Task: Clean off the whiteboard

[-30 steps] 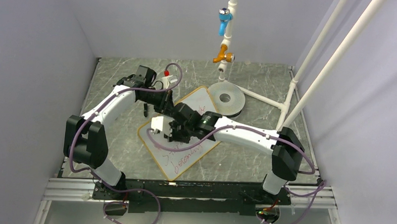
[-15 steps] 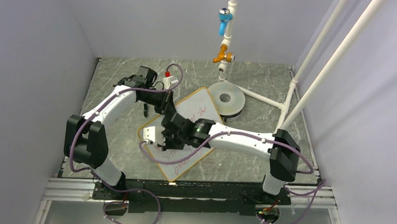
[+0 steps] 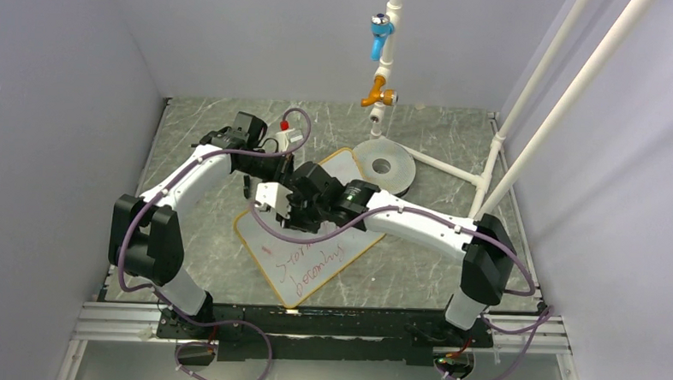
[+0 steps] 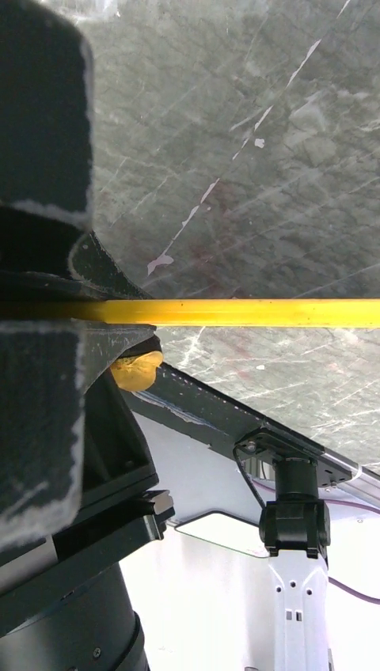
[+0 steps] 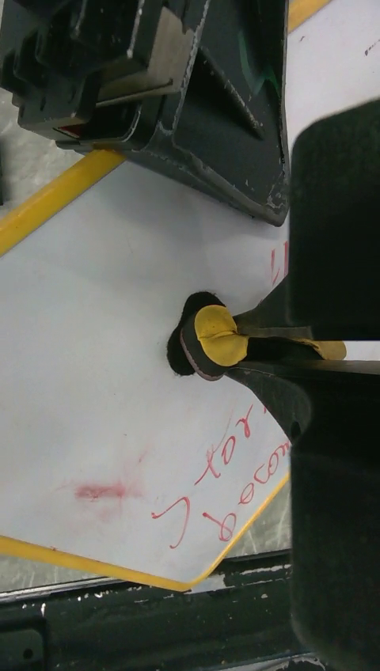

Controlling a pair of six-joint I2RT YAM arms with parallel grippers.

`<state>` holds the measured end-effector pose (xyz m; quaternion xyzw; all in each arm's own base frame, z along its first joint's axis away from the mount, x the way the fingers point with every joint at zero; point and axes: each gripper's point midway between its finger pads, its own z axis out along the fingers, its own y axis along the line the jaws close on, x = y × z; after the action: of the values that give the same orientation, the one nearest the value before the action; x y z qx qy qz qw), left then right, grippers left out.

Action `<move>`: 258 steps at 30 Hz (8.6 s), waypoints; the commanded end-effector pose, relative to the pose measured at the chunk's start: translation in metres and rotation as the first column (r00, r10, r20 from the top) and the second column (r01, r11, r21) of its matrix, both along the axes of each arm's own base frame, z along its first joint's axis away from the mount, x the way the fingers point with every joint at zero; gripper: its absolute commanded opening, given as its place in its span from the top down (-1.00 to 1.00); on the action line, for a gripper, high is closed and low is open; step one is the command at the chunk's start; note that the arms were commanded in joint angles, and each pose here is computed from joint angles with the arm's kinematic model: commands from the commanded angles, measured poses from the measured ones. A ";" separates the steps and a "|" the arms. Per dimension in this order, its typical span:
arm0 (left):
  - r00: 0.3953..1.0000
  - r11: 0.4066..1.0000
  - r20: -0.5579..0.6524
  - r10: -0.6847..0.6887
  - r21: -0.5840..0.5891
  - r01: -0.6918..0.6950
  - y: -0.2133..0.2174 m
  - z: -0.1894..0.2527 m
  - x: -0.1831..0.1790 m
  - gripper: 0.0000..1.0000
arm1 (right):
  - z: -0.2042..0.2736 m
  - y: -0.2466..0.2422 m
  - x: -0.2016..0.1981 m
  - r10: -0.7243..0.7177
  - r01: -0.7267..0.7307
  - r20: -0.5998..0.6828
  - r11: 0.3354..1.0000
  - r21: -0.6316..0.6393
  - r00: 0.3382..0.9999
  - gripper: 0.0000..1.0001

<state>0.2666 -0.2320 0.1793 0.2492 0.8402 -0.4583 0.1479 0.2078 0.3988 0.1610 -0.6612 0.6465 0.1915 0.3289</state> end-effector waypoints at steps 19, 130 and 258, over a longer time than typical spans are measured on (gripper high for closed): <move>0.994 0.987 0.011 -0.105 -0.124 0.106 -0.016 0.028 -0.022 1.00 | 0.012 -0.054 0.075 -0.212 0.205 0.115 0.977 0.065 0.971 1.00; 0.996 0.993 0.003 -0.084 -0.086 0.084 -0.014 0.019 -0.018 1.00 | 0.004 -0.090 0.042 -0.009 0.007 0.025 0.997 0.082 1.000 1.00; 0.995 0.991 -0.005 -0.095 -0.094 0.094 -0.016 0.017 -0.019 1.00 | 0.012 -0.144 0.127 -0.452 0.438 0.032 0.878 0.191 0.892 1.00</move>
<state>0.2591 -0.2373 0.1787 0.2563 0.8366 -0.4649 0.1355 0.3143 0.2539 0.1555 -0.4985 0.7513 0.1675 0.3987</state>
